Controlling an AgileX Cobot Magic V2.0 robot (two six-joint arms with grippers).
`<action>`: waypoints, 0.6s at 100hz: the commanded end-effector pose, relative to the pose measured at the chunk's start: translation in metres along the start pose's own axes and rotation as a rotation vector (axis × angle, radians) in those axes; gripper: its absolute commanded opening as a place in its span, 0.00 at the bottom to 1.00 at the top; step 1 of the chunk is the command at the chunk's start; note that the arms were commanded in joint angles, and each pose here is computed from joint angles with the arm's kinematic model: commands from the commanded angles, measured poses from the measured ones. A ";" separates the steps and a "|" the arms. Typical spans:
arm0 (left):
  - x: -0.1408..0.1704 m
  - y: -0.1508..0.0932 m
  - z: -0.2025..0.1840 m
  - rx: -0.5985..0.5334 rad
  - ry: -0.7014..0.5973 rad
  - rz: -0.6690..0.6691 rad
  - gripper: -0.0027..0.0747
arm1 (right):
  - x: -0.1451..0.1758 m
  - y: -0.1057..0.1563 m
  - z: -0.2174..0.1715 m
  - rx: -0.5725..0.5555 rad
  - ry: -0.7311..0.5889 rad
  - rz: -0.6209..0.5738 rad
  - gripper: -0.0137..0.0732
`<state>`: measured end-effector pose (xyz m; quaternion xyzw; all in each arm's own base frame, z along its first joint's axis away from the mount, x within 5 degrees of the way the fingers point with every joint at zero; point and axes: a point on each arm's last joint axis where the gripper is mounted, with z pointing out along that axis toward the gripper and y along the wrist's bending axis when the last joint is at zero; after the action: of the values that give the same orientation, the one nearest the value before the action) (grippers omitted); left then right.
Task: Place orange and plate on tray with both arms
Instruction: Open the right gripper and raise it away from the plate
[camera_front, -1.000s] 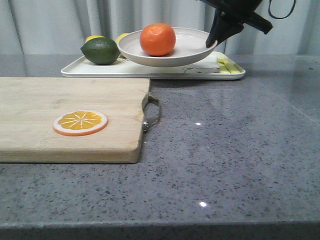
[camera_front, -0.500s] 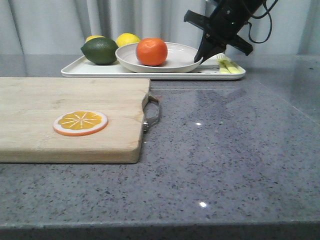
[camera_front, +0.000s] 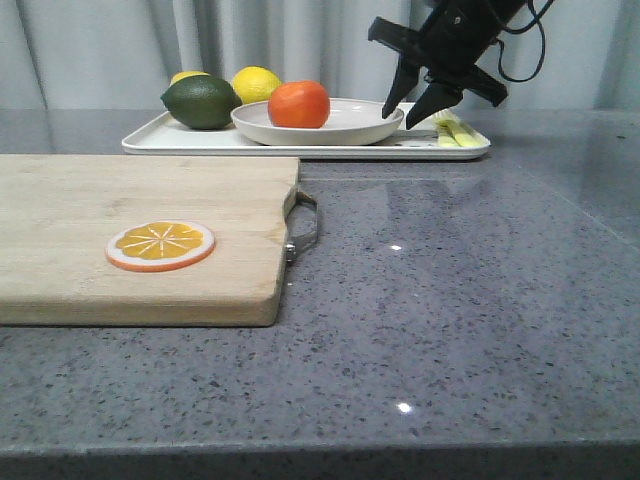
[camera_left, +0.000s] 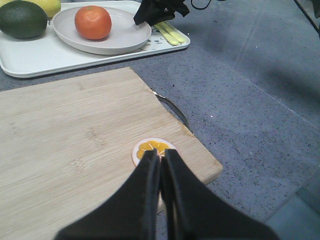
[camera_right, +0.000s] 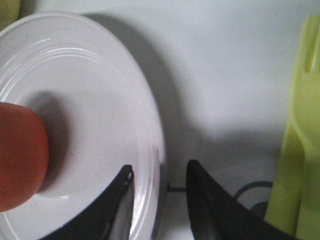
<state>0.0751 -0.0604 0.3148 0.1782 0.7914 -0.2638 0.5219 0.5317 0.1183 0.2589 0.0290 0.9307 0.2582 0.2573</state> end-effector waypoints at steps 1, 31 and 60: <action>-0.015 -0.002 -0.004 0.009 -0.102 -0.013 0.01 | -0.018 0.025 -0.053 -0.057 -0.130 -0.043 0.50; -0.015 -0.002 -0.004 0.009 -0.102 -0.013 0.01 | -0.015 0.031 -0.085 0.012 -0.064 -0.113 0.27; -0.015 -0.002 -0.004 0.009 -0.102 -0.013 0.01 | -0.017 0.048 -0.121 -0.001 -0.120 -0.144 0.08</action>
<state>0.0751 -0.0604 0.3148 0.1782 0.7914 -0.2638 0.5219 0.5149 0.1063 0.3194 -0.0010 0.9240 0.2314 0.3043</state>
